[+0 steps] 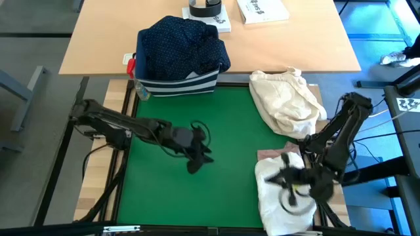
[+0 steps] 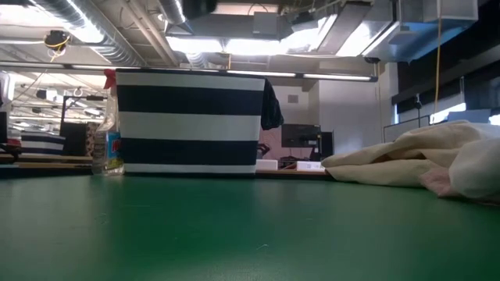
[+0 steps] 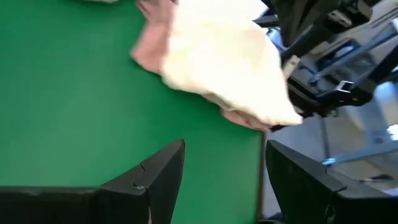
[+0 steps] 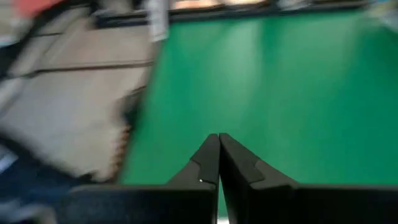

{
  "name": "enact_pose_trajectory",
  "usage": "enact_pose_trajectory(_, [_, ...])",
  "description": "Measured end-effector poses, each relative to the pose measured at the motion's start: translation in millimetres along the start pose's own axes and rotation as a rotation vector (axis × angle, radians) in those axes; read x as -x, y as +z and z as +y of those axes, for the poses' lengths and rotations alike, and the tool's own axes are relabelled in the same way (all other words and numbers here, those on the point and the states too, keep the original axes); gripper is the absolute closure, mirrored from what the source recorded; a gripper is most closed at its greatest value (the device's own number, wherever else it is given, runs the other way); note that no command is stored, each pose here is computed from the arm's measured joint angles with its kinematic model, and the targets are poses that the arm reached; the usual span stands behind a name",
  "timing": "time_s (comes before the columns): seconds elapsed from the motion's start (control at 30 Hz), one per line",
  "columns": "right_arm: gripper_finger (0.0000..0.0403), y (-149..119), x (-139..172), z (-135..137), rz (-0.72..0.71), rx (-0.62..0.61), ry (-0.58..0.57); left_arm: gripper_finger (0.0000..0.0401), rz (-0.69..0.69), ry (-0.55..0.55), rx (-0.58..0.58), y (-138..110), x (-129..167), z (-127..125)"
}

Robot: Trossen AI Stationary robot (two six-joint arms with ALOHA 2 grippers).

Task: Fold laundry
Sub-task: Remove the blue polo shirt from the blue laundry bin

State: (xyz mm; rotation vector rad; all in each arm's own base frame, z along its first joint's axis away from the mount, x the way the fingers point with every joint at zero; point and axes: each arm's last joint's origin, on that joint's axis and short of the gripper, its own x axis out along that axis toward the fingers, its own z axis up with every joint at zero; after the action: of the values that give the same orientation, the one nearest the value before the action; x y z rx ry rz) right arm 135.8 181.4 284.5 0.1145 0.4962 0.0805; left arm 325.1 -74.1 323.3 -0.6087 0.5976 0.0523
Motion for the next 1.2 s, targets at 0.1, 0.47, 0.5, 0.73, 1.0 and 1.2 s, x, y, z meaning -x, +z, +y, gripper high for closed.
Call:
enact_pose_trajectory(0.1, [0.0395,22.1,-9.6,-26.1,-0.049,-0.038,-0.148,0.0182,-0.015,0.051,-0.054,13.3,31.5,14.3])
enact_pose_trajectory(0.47, [0.0395,86.6,-38.8,-136.1,-0.244,-0.36,-0.617,0.0182,-0.305,0.248,-0.239,63.3,138.5,72.3])
enact_pose_trajectory(0.5, [0.0395,91.1,-38.7,-144.5,-0.259,-0.372,-0.641,0.0182,-0.322,0.273,-0.243,66.2,143.3,77.6])
enact_pose_trajectory(0.73, [0.0385,114.9,-33.7,-198.1,-0.293,-0.26,-0.699,0.0182,-0.355,0.389,-0.181,84.1,154.8,117.7])
enact_pose_trajectory(1.0, [0.0269,115.2,-19.9,-262.2,-0.253,-0.251,-0.758,0.0182,-0.404,0.477,0.022,105.8,155.6,173.6])
enact_pose_trajectory(1.2, [0.0208,113.7,-10.7,-303.4,-0.236,-0.178,-0.875,0.0182,-0.39,0.527,0.135,141.4,155.9,211.4])
